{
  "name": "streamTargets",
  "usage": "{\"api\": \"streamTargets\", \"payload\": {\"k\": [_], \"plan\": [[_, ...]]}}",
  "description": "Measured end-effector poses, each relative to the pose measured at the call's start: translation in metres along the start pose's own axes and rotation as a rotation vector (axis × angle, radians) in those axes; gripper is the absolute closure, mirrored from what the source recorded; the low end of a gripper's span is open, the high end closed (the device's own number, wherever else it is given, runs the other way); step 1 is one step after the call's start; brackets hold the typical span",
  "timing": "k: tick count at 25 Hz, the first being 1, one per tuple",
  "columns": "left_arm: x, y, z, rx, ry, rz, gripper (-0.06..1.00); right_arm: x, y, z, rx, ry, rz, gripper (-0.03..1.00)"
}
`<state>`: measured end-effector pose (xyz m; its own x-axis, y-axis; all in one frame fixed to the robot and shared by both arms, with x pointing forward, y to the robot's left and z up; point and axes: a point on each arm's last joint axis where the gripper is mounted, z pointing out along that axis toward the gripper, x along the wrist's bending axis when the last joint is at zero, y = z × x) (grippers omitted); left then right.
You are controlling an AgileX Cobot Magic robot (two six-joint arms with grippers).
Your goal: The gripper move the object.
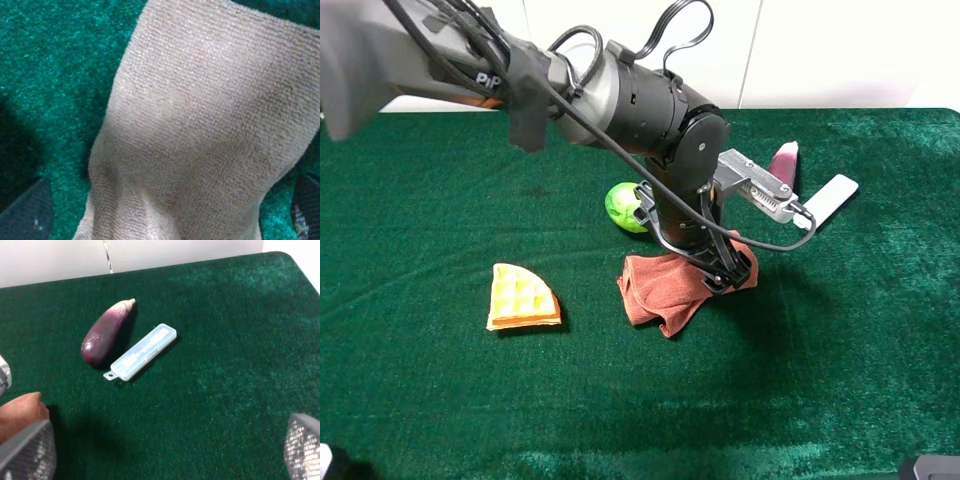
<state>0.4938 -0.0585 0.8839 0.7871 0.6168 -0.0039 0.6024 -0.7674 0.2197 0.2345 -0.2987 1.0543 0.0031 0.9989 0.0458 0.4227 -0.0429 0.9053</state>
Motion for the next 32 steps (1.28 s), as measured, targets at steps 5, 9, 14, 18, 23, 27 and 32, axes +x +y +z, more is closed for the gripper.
{"api": "streamTargets", "payload": {"k": [5, 9, 14, 18, 23, 27, 32], "plan": [[0.000, 0.000, 0.000, 0.003, -0.002, -0.002, -0.03, 0.000, 0.000, 0.000, 0.000, 0.000, 0.000, 0.27], [-0.002, 0.007, -0.010, 0.021, -0.013, -0.015, -0.03, 0.000, 0.000, 0.000, 0.000, 0.000, 0.000, 0.27], [-0.003, 0.019, -0.034, 0.074, -0.025, -0.025, -0.03, 0.000, 0.000, 0.000, 0.000, 0.000, 0.000, 0.27], [-0.004, 0.030, -0.060, 0.122, -0.025, -0.023, -0.03, 0.000, 0.000, 0.000, 0.000, 0.000, 0.000, 0.27], [-0.006, 0.043, -0.096, 0.128, -0.040, 0.000, -0.03, 0.000, 0.000, 0.000, 0.000, 0.000, 0.000, 0.27], [-0.006, 0.055, -0.120, 0.040, -0.045, 0.028, -0.03, 0.000, 0.000, 0.000, 0.000, 0.000, 0.000, 0.27], [-0.006, 0.052, -0.165, -0.055, -0.048, 0.029, -0.03, 0.000, 0.000, 0.000, 0.000, 0.000, 0.000, 0.27]]}}
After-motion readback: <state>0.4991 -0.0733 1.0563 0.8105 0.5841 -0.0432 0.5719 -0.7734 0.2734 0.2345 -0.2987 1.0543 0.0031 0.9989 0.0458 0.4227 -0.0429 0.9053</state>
